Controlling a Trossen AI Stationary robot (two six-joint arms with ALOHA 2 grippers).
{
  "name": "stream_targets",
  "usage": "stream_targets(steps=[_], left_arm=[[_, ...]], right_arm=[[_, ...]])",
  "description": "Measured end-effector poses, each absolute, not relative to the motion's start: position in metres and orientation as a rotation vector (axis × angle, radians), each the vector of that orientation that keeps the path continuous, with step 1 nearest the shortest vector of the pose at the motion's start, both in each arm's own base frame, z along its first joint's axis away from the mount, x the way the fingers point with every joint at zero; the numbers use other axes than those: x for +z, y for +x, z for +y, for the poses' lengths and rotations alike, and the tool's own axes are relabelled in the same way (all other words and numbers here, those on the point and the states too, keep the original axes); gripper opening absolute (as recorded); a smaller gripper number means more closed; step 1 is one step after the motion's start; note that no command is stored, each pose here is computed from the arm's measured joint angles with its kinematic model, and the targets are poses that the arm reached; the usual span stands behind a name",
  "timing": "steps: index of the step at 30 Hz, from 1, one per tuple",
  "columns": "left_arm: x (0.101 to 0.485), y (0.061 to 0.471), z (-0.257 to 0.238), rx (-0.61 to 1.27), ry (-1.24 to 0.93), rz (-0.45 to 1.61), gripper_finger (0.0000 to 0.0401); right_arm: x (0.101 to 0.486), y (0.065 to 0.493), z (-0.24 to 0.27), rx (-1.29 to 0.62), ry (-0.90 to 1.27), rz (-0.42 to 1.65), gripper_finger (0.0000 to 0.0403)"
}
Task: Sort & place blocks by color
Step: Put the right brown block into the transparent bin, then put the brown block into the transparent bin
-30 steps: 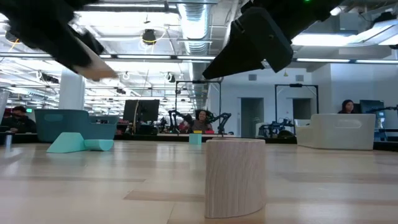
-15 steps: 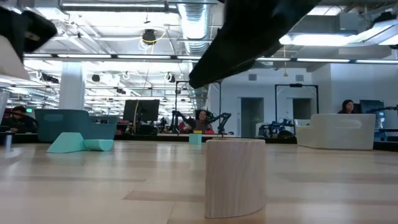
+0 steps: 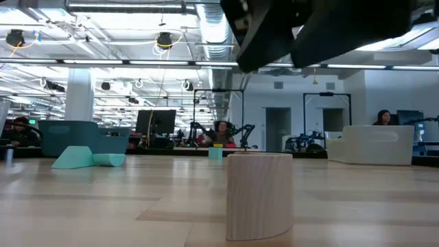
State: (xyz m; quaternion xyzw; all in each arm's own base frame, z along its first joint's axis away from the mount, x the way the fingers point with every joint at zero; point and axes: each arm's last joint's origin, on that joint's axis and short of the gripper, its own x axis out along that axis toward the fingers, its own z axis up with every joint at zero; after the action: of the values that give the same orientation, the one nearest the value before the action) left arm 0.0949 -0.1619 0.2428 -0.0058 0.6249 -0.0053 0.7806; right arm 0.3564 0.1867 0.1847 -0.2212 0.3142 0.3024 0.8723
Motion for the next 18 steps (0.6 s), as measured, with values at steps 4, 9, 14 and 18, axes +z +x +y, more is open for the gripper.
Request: stream_targets(steps=[4,9,14,18], left_arm=[[0.229,0.088,-0.157,0.067,-0.053,1.434,0.0122],[0.22,0.086,-0.15,0.147,-0.046,1.449,0.013],[0.22,0.087,-0.146,0.217,-0.063,1.449,0.0169],[0.22,0.088,-0.146,0.219,-0.067,1.449,0.0207]], right_arm=[[0.186,0.357,0.187,0.65,-0.501,0.627,0.0201],[0.168,0.362,0.187,0.689,-0.558,0.65,0.0213],[0.157,0.369,0.191,0.719,-0.621,0.656,0.0221],[0.157,0.37,0.191,0.73,-0.64,0.65,0.0221]])
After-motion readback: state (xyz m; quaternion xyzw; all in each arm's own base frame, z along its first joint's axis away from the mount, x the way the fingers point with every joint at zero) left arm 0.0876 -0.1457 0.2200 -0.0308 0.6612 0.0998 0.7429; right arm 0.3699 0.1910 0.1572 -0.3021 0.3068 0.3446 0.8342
